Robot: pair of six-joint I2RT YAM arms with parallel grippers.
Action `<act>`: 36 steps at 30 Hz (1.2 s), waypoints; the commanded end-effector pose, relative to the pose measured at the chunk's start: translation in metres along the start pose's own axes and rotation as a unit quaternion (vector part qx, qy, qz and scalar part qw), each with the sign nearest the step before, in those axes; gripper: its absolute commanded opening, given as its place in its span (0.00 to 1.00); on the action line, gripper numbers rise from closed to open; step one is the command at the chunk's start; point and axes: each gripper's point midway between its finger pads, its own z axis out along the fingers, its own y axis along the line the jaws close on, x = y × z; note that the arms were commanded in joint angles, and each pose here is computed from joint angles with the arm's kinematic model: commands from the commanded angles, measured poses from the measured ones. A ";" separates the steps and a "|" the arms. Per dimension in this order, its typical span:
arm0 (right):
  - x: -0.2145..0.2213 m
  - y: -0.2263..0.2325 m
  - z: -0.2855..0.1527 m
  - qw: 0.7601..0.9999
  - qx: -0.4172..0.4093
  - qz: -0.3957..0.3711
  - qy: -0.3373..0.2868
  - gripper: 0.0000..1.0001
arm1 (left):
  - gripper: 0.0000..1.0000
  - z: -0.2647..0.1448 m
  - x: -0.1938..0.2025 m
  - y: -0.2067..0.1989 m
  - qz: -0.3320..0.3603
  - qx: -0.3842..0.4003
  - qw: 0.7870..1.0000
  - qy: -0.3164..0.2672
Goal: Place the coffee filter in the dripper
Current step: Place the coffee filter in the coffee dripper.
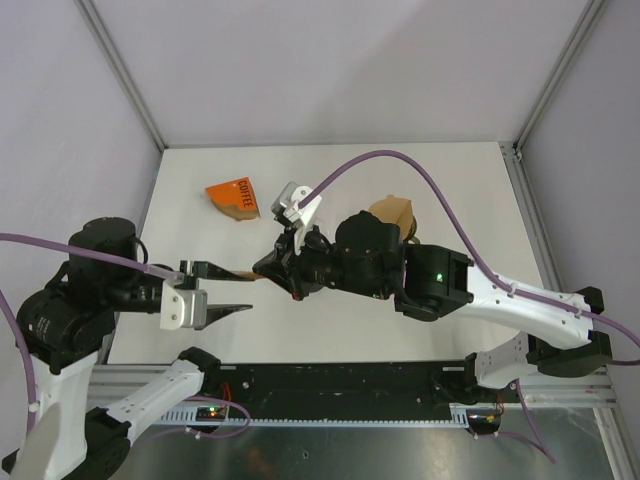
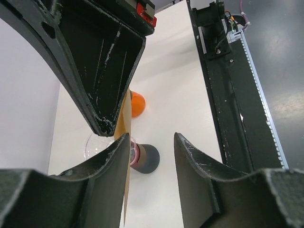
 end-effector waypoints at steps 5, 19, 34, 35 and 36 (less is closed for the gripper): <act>-0.029 0.003 -0.004 0.999 -0.004 0.012 -0.042 0.00 | 0.47 0.000 -0.002 -0.007 -0.006 0.013 1.000 -0.007; -0.031 0.010 -0.002 0.999 -0.017 0.014 -0.047 0.00 | 0.48 0.002 0.012 0.002 -0.003 -0.003 1.000 0.021; -0.031 0.012 0.000 0.998 -0.020 0.018 -0.049 0.00 | 0.52 -0.002 0.001 0.004 0.027 -0.008 1.000 0.009; -0.031 0.012 0.001 0.998 -0.020 0.019 -0.049 0.00 | 0.52 -0.002 0.001 0.005 0.030 -0.008 0.999 0.010; -0.032 0.012 0.000 0.998 -0.021 0.019 -0.051 0.00 | 0.52 -0.002 0.001 0.005 0.033 -0.009 0.999 0.010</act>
